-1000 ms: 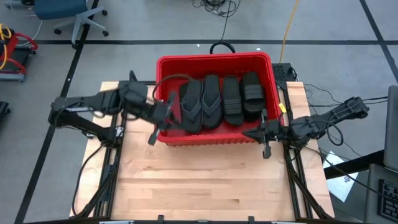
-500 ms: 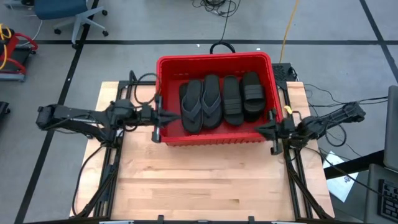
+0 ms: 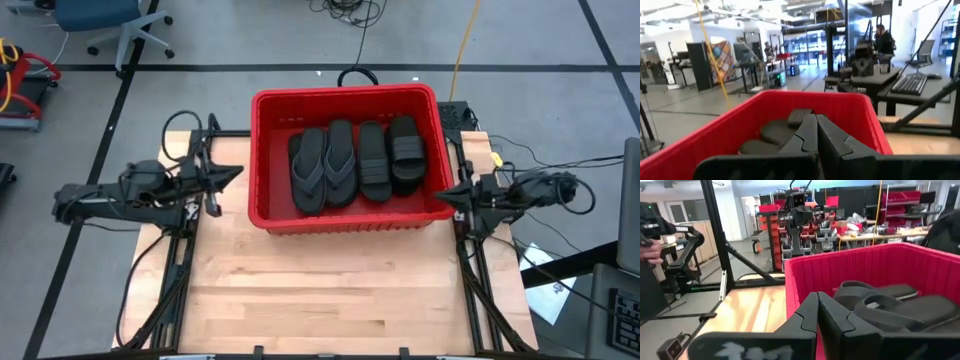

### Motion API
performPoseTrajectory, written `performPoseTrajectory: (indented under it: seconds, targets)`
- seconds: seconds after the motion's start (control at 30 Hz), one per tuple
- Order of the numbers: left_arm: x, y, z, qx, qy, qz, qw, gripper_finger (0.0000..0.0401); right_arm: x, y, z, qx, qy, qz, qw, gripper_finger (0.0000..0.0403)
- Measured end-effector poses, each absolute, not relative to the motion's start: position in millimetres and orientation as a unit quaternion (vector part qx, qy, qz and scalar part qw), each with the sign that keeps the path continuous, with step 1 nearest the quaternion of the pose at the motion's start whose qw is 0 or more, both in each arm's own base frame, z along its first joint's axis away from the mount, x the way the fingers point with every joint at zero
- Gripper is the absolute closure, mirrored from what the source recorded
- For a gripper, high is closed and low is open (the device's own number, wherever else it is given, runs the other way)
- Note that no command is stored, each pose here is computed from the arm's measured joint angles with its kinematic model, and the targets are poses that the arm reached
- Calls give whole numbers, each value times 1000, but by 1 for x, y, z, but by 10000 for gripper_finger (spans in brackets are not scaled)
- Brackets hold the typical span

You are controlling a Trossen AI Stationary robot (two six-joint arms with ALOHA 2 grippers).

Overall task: Pick and place slides into bin
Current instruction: Return to Home Position

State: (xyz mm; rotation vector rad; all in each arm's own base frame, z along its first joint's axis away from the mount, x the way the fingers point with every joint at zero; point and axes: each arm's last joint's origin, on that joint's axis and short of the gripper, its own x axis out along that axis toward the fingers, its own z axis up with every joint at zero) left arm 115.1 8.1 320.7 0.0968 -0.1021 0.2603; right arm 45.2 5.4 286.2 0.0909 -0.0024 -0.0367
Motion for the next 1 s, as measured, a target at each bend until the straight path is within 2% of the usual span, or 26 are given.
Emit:
performPoseTrajectory:
  seconds: [0.27,0.37,0.63,1.0]
  targets:
    - [94,8,319,34,-51,139,988,401,36,2,283,46,24,-24,998,403]
    - [94,8,318,14,-46,136,990,401,34,-1,279,59,36,-60,996,403]
    - [94,8,316,-37,-42,122,991,401,33,-2,280,71,26,-61,995,403]
    - [95,7,316,-31,-43,112,992,387,33,-2,289,73,-14,-58,996,403]
